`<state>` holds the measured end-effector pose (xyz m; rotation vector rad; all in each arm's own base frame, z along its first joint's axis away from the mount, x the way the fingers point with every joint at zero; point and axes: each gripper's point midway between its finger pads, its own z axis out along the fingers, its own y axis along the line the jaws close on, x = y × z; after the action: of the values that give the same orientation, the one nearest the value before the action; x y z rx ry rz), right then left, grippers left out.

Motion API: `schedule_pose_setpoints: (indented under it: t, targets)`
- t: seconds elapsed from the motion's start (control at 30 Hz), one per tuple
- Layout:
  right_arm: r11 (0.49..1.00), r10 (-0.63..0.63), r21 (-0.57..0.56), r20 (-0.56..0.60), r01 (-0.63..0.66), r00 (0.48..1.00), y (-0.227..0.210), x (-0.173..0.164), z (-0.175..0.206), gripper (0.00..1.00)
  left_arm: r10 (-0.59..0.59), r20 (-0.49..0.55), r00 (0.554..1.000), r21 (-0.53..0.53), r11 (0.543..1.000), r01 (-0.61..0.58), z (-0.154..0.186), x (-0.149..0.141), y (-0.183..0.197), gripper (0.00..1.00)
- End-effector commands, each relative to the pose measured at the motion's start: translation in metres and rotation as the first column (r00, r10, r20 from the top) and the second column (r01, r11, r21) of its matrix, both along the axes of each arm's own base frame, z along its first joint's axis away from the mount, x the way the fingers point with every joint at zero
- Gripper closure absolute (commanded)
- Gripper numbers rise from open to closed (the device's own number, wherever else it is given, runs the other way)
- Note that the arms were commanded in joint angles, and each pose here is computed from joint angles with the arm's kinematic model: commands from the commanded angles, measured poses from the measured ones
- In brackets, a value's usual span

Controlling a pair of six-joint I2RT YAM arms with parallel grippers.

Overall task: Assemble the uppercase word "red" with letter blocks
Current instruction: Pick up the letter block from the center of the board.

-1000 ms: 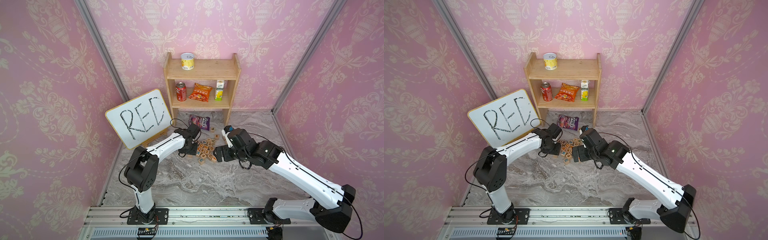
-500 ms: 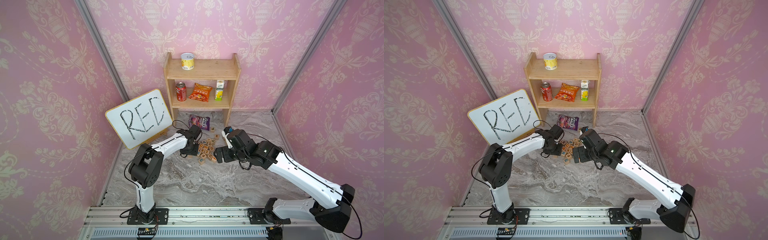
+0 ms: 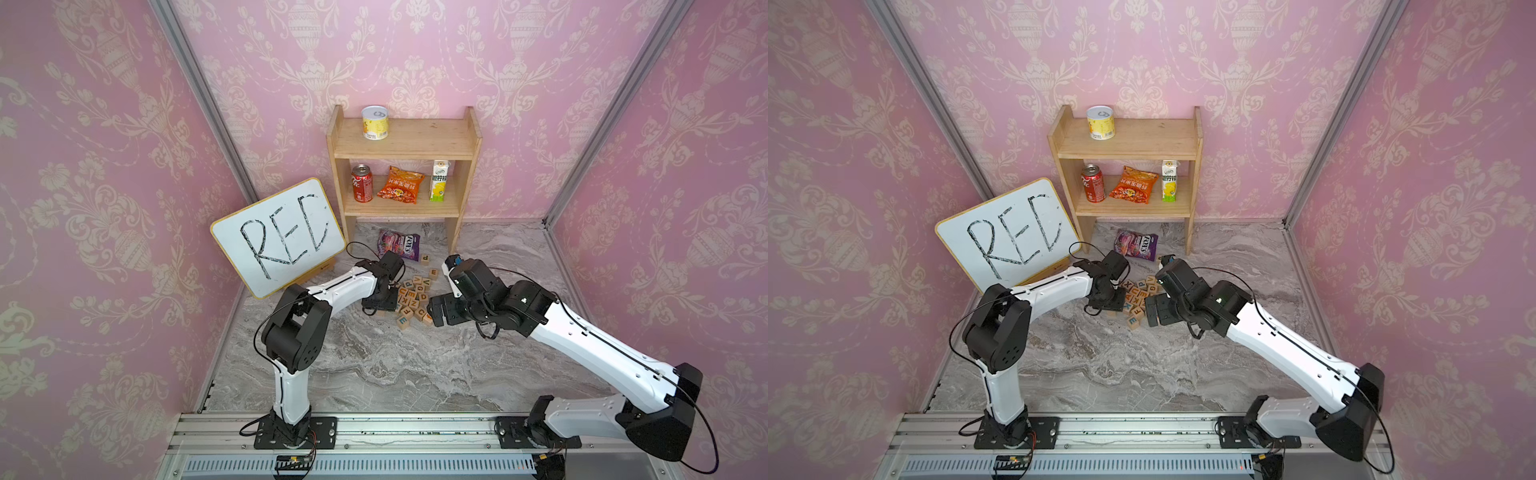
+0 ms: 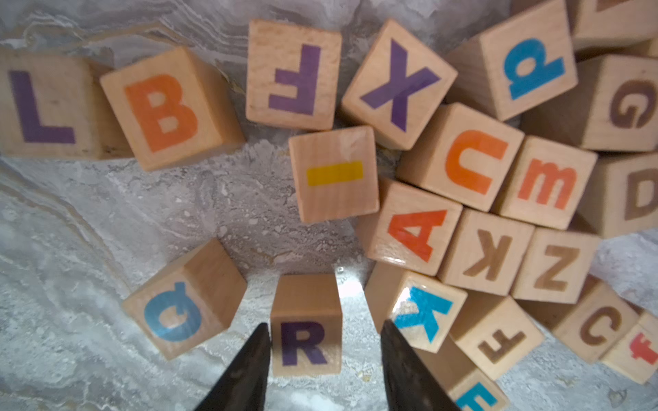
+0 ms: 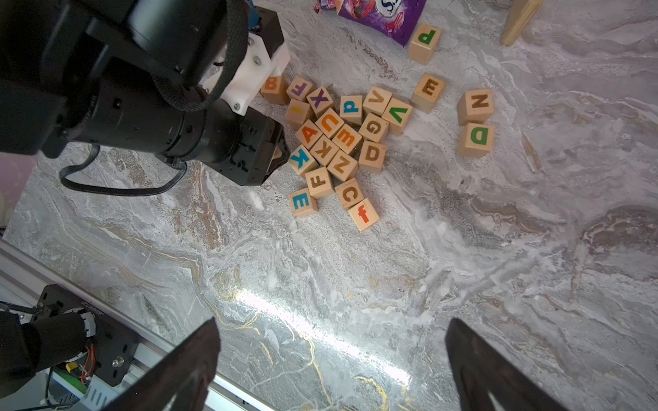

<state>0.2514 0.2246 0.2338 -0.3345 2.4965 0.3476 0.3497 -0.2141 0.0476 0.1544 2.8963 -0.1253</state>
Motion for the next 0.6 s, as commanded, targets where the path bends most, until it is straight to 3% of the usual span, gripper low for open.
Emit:
schedule_pose_setpoints:
  t: [0.0,0.57]
  targets:
    - [0.998,0.005,-0.056,-0.008,-0.005,1.000,-0.006,-0.001,-0.010,0.00,0.011,-0.025,1.000,0.032,0.999,-0.010,-0.014,-0.004,0.004,0.49]
    - [0.998,-0.015,-0.063,-0.021,0.013,1.000,-0.011,-0.004,-0.019,0.00,0.008,-0.050,0.999,0.068,0.998,-0.005,-0.028,-0.004,0.011,0.51]
